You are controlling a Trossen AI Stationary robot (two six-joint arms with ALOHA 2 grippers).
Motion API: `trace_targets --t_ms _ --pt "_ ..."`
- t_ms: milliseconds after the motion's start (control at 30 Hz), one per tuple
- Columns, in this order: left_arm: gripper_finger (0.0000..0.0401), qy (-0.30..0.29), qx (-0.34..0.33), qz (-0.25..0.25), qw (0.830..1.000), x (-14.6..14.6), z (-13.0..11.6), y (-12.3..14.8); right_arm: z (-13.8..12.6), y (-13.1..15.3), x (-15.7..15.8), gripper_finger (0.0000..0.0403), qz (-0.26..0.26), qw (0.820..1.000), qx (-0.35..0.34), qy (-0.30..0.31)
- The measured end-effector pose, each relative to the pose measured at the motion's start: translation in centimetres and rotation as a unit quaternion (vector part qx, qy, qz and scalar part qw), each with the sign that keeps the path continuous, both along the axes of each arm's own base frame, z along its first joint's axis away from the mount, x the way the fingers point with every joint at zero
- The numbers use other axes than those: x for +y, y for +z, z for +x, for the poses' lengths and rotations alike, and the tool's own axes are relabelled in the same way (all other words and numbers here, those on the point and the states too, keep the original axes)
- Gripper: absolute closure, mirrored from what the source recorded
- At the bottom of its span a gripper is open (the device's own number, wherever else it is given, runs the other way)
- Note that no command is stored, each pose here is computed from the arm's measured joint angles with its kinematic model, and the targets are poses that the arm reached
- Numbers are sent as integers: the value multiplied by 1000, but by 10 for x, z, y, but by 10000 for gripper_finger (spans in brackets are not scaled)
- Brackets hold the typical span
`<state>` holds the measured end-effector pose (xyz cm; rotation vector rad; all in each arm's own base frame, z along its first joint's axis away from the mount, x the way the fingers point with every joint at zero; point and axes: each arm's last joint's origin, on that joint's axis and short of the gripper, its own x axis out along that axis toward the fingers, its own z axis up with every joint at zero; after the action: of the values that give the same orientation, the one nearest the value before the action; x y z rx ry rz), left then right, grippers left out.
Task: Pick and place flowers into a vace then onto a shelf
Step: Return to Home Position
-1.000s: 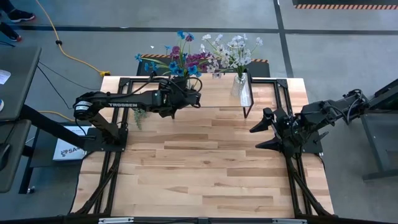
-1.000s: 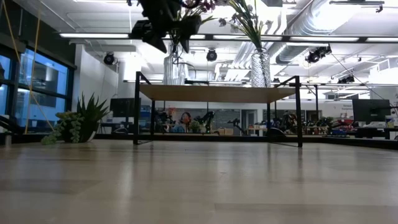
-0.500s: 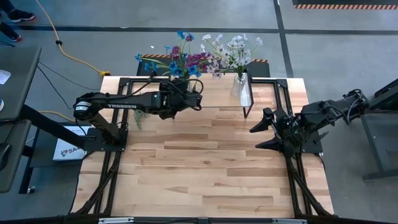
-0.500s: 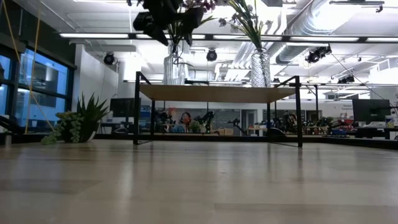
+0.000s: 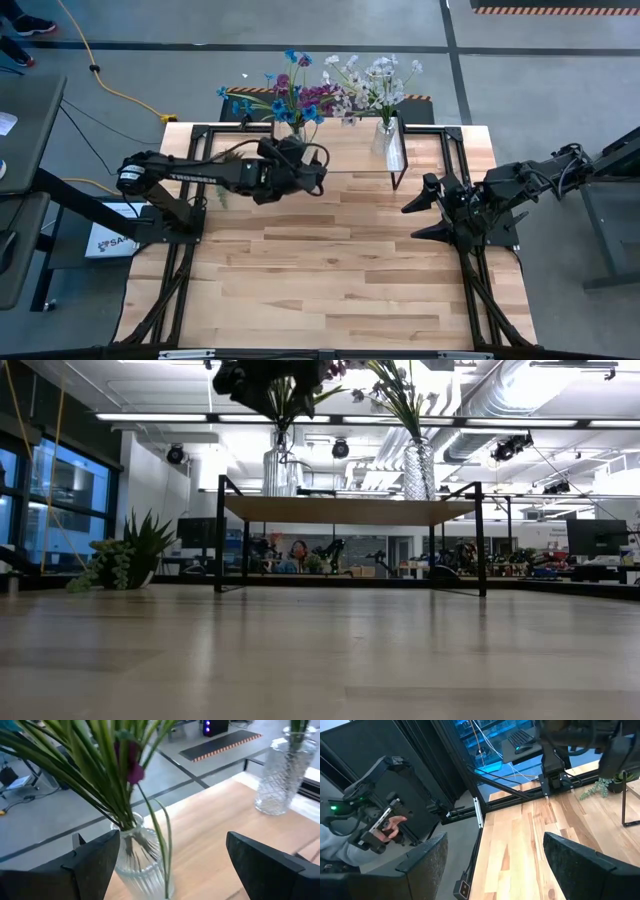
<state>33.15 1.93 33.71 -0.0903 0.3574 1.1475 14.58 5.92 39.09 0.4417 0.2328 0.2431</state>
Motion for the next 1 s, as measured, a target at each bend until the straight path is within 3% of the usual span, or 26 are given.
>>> trace_targets --t_ms 200,467,1000 --pt "4 -25 1 3 1000 -19 0 0 0 0 0 86 1 1000 0 0" --pt "4 -88 -27 2 996 -58 -21 21 0 0 0 86 0 1000 0 0" --pt "4 -252 -52 -14 966 -148 -61 36 0 2 0 86 4 1000 -10 0"
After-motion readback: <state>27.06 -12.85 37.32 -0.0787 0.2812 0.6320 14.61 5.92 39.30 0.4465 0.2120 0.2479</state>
